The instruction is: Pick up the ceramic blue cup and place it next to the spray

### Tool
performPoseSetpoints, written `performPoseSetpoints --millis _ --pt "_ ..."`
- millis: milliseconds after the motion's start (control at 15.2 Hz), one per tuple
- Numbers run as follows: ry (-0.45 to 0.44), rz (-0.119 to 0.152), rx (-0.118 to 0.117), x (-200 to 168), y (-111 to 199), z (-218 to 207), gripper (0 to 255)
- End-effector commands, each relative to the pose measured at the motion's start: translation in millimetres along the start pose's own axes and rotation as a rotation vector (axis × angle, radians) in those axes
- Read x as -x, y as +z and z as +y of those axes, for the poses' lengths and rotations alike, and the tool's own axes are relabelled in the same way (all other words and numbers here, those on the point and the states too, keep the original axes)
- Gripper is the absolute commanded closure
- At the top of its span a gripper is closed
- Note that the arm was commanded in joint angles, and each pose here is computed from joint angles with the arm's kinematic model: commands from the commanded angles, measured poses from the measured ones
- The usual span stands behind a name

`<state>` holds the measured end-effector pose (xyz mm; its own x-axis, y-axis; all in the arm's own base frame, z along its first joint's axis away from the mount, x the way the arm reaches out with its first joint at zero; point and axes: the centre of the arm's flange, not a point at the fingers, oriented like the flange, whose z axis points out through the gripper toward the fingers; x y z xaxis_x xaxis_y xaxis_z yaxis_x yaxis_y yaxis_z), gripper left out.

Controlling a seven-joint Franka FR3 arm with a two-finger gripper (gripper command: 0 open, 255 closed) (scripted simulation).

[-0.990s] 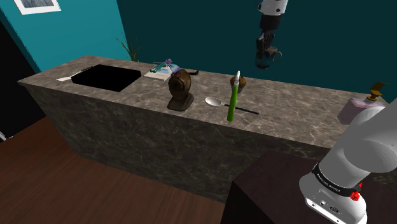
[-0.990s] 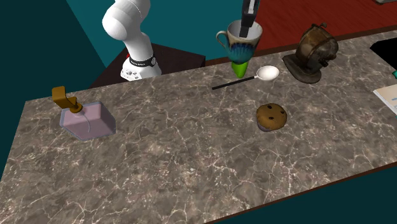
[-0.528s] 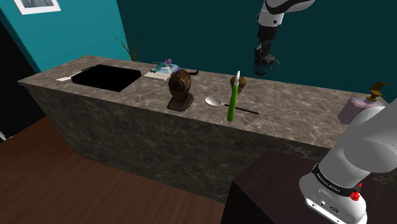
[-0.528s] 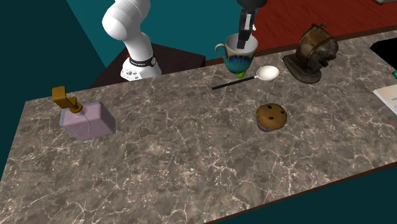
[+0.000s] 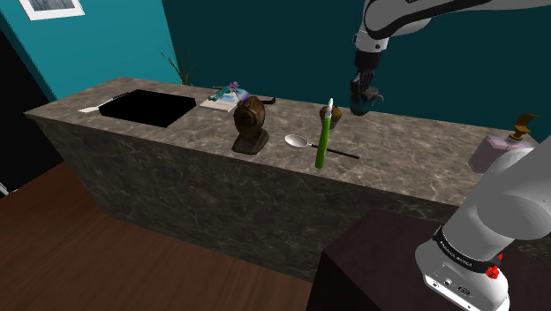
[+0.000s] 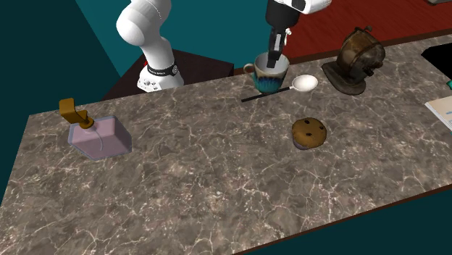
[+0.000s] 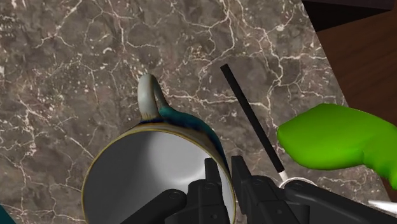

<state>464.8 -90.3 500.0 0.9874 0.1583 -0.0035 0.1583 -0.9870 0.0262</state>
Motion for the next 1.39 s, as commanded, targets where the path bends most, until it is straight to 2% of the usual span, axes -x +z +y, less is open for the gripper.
performPoseSetpoints --millis 0,1320 --pt "0.0 0.001 0.0 -0.3 11.5 -1.0 255" --pt "0.0 0.001 0.0 -0.7 117.0 -3.8 255"
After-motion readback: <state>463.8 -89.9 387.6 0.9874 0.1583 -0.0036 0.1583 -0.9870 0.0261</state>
